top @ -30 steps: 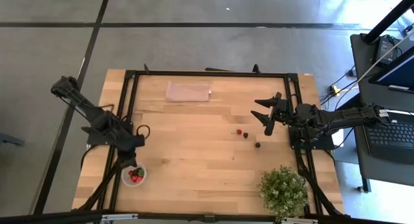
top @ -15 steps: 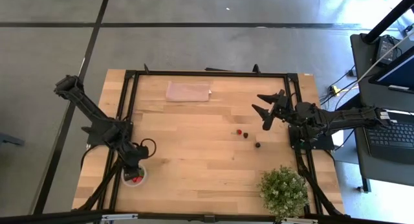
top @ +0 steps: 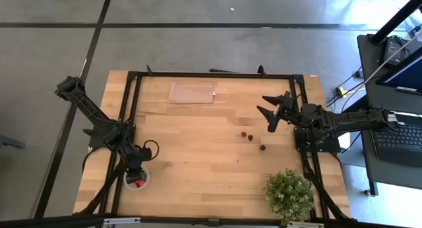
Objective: Pick and placing Produce into tupperware
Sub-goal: Put the strawberry into the transparent bin
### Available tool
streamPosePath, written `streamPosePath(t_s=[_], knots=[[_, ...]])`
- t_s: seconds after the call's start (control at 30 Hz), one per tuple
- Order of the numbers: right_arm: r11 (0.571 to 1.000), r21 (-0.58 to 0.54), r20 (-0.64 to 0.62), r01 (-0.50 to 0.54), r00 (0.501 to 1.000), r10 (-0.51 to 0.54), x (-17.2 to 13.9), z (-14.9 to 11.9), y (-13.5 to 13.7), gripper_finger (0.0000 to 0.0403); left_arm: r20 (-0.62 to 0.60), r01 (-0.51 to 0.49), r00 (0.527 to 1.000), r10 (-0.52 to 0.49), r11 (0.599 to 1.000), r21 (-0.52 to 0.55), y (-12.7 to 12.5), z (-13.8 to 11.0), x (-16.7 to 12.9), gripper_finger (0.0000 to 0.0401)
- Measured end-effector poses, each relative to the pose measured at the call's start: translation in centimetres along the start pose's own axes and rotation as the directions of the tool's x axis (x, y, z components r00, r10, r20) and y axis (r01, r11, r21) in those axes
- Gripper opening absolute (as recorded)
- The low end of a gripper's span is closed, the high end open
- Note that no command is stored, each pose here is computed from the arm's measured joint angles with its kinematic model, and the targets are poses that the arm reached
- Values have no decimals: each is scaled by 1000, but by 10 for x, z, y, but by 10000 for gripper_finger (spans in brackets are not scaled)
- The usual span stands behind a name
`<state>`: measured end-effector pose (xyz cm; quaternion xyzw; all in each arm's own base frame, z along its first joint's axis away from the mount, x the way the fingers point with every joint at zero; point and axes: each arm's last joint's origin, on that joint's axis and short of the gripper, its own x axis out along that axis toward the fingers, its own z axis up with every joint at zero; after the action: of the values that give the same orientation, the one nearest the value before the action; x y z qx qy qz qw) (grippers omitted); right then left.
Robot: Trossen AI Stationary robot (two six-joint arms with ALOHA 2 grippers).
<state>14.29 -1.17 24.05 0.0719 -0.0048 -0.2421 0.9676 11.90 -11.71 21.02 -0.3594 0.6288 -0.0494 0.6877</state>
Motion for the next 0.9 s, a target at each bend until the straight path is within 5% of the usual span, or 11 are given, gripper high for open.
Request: streamPosePath(t_s=[0.1, 0.2, 0.33, 0.43, 0.6, 0.67, 0.9], knots=[[1000, 25, 1, -1, 1000, 1, 0, 0, 0, 269, 174, 57, 982, -69, 996, 71, -11, 2, -24, 121], [999, 39, 23, -5, 1000, 4, 0, 2, 0, 269, 397, 68, 910, -123, 986, 150, -18, 4, -55, 116], [998, 64, 83, -17, 996, 12, 0, 9, 1, 269, 741, -55, 658, -135, 973, 226, -21, 9, -98, 108], [997, 78, 133, -27, 991, 16, -1, 14, 2, 269, 870, -218, 480, -108, 947, 238, -16, 9, -117, 102], [997, 74, 200, -36, 980, 20, -2, 21, 2, 269, 951, -399, 308, -28, 904, 156, -1, 11, -121, 93], [997, 65, 204, -34, 979, 21, -2, 22, 2, 269, 963, -410, 267, -37, 900, 149, 5, 14, -116, 89], [999, 22, 95, -23, 995, 21, 9, 16, 8, 269, 945, -296, 236, -228, 909, 293, 31, 29, -79, 77]])
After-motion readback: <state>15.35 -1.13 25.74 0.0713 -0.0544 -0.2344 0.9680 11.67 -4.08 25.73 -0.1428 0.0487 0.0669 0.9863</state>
